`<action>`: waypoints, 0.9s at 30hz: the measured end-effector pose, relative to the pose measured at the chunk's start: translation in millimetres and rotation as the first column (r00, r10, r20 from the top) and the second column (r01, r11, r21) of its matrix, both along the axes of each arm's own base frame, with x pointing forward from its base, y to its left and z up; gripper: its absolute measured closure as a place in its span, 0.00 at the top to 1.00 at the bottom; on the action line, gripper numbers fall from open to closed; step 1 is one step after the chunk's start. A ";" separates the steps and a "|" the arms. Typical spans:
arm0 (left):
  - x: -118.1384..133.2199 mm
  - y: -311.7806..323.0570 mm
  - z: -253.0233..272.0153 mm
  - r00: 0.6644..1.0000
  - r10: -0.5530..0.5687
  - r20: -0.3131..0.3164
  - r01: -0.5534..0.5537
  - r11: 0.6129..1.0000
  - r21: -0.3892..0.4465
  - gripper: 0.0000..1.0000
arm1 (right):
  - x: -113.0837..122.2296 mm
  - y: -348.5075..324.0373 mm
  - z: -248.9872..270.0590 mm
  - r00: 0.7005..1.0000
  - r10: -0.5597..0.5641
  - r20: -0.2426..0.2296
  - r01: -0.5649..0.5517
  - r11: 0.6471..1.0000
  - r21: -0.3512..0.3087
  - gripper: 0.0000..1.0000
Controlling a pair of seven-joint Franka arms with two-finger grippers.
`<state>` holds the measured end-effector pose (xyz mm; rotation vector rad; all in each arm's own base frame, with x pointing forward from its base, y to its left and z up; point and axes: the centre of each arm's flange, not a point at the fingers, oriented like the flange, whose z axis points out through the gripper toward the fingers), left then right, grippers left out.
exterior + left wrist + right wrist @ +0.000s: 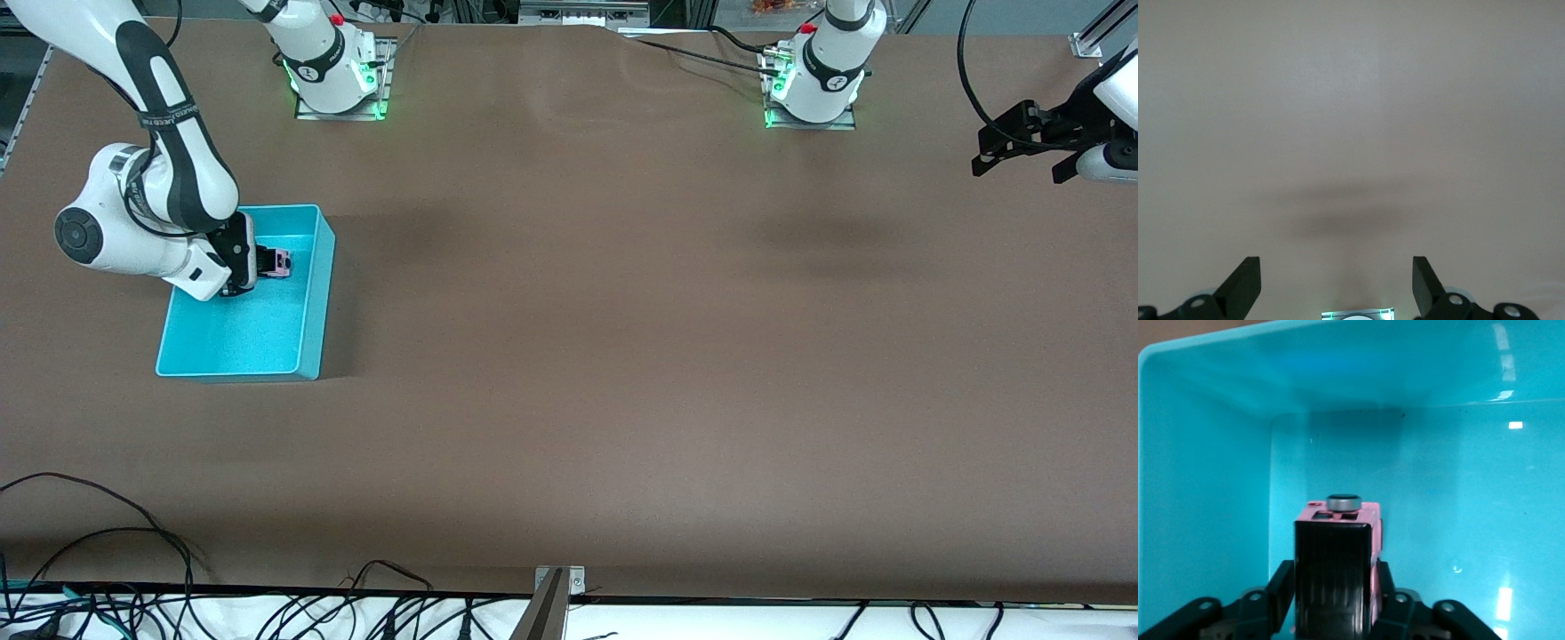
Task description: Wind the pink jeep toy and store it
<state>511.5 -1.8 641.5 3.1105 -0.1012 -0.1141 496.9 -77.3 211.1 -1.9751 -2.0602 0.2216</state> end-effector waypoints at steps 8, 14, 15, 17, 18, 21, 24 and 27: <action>0.2 0.2 -0.4 1.000 0.000 -0.001 0.000 1.000 0.000 1.00 | 5.0 -2.3 5.5 1.000 -0.006 0.015 0.006 1.000 -0.001 0.92; 0.5 2.9 -1.4 1.000 0.005 -0.005 -0.005 1.000 0.000 1.00 | 37.4 -2.4 47.5 1.000 0.001 0.030 -0.001 1.000 0.006 1.00; 0.5 3.2 -1.5 1.000 0.006 -0.005 -0.006 1.000 0.000 1.00 | 44.2 -1.6 58.6 1.000 -0.002 0.028 0.002 1.000 0.007 1.00; 0.6 3.8 -1.6 1.000 0.007 -0.005 -0.007 1.000 -0.001 1.00 | 58.1 1.2 83.3 0.999 -0.020 0.028 0.020 1.000 0.004 1.00; 0.6 3.9 -1.6 1.000 0.007 -0.005 -0.007 1.000 -0.001 1.00 | 65.3 3.2 97.2 0.999 -0.036 0.032 0.037 0.999 -0.001 1.00; 0.6 4.2 -1.6 1.000 0.008 -0.005 -0.008 1.000 -0.001 1.00 | 84.3 12.2 137.9 0.994 -0.097 0.048 0.098 0.995 -0.019 1.00; 0.5 4.3 -1.8 1.000 0.008 -0.006 -0.008 1.000 -0.001 1.00 | 99.1 24.0 176.1 0.981 -0.183 0.067 0.186 0.982 -0.043 1.00; 0.5 4.3 -1.8 1.000 0.008 -0.006 -0.008 1.000 -0.001 1.00 | 110.3 32.0 209.4 0.952 -0.289 0.096 0.296 0.953 -0.066 1.00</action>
